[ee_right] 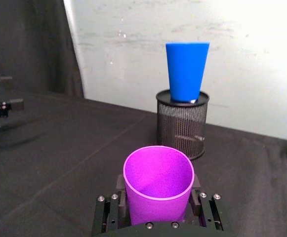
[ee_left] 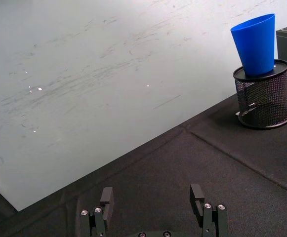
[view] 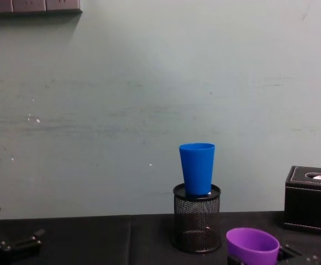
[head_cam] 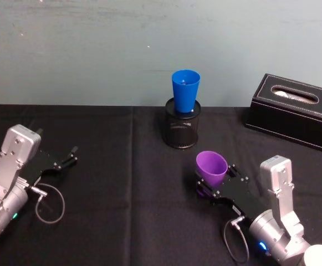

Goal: Pick up one cup with a gripper and tap it against the other cup.

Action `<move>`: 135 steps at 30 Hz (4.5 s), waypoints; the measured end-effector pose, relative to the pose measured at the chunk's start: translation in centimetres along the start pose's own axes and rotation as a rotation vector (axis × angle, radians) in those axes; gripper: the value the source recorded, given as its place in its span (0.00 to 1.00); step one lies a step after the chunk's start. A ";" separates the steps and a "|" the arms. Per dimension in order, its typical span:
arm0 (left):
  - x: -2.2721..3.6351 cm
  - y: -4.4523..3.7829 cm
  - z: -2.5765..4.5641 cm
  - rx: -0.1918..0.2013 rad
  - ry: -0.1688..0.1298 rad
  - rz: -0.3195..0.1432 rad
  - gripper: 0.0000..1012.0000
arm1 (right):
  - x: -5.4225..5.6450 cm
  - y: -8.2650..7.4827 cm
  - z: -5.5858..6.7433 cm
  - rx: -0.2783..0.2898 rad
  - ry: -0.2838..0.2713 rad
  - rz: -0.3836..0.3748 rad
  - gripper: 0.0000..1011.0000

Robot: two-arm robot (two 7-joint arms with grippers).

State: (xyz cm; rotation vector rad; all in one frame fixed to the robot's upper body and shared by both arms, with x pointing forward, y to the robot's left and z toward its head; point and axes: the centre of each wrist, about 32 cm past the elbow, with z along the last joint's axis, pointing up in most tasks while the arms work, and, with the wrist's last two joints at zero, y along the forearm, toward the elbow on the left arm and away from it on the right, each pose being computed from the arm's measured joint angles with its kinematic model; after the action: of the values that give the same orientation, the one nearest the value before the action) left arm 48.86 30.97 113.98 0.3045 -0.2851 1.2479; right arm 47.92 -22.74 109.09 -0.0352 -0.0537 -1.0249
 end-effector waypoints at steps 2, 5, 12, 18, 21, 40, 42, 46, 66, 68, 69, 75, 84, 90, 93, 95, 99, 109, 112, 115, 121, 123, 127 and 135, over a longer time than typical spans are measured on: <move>0.00 0.00 0.00 0.000 0.000 0.000 1.00 | 0.1 0.0 0.3 0.010 -0.006 0.000 0.72; 0.00 0.00 0.00 0.000 0.000 0.000 1.00 | 0.2 0.0 0.6 0.020 -0.018 0.000 0.72; 0.00 0.00 0.00 0.000 0.000 0.000 1.00 | 0.6 -0.2 2.0 0.063 -0.061 -0.008 0.72; 0.00 0.00 0.00 0.000 0.000 0.000 1.00 | 0.6 -0.4 2.9 0.094 -0.085 -0.019 0.72; 0.00 0.00 0.00 0.000 0.000 0.000 1.00 | 0.6 -0.5 3.4 0.114 -0.095 -0.028 0.72; 0.00 0.00 0.00 0.000 0.000 0.000 1.00 | 0.8 -0.7 4.7 0.182 -0.126 -0.050 0.72; 0.00 0.00 0.00 0.000 0.000 0.000 1.00 | 0.8 -0.7 4.7 0.181 -0.125 -0.050 0.72; 0.00 0.00 0.00 0.000 0.000 0.000 1.00 | 0.8 -0.7 4.7 0.180 -0.125 -0.049 0.72; 0.00 0.00 0.00 0.000 0.000 0.000 1.00 | 3.5 1.9 5.2 0.195 -0.060 -0.114 0.72; 0.00 0.00 0.00 0.000 0.000 0.000 1.00 | 3.8 2.3 5.3 0.201 -0.052 -0.115 0.72; 0.00 0.00 0.00 0.000 0.000 0.000 1.00 | 3.9 2.4 5.3 0.201 -0.049 -0.114 0.72; 0.00 0.00 0.00 0.000 0.000 0.000 1.00 | 4.3 3.4 5.1 0.199 -0.032 -0.098 0.72; 0.00 0.00 0.00 0.000 0.000 0.000 1.00 | 5.1 5.5 5.0 0.207 -0.037 -0.077 0.72; 0.00 0.00 0.00 0.000 0.000 0.000 1.00 | 5.9 7.0 5.4 0.219 -0.048 -0.064 0.72; 0.00 0.00 0.00 0.000 0.000 0.000 1.00 | 6.3 7.5 5.5 0.225 -0.047 -0.054 0.72; 0.00 0.00 0.00 0.000 0.000 0.000 1.00 | 6.5 7.9 5.5 0.227 -0.043 -0.044 0.72; 0.00 0.00 0.00 0.000 0.000 0.000 1.00 | 6.8 8.4 5.6 0.227 -0.041 -0.024 0.72; 0.00 0.00 0.00 0.000 0.000 0.000 1.00 | 7.5 9.6 5.6 0.236 -0.035 0.014 0.72; 0.00 0.00 0.00 0.000 0.000 0.000 1.00 | 7.7 10.1 5.6 0.238 -0.034 0.023 0.72; 0.00 0.00 0.00 0.000 0.000 0.000 1.00 | 7.9 10.4 5.7 0.241 -0.033 0.033 0.72; 0.00 0.00 0.00 0.000 0.000 0.000 1.00 | 8.1 11.0 5.7 0.243 -0.032 0.048 0.72; 0.00 0.00 0.00 0.000 0.000 0.000 1.00 | 8.2 11.3 5.8 0.244 -0.033 0.054 0.72; 0.00 0.00 0.00 0.000 0.000 0.000 1.00 | 8.3 11.6 5.7 0.245 -0.039 0.058 0.72; 0.00 0.00 -0.01 0.000 0.000 0.000 1.00 | 8.4 12.2 5.6 0.253 -0.041 0.066 0.72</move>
State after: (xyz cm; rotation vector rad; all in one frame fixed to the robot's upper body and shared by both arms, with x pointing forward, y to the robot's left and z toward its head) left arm 48.86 30.97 113.97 0.3046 -0.2850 1.2480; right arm 62.54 -23.29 115.17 0.1713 -0.2179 -0.9453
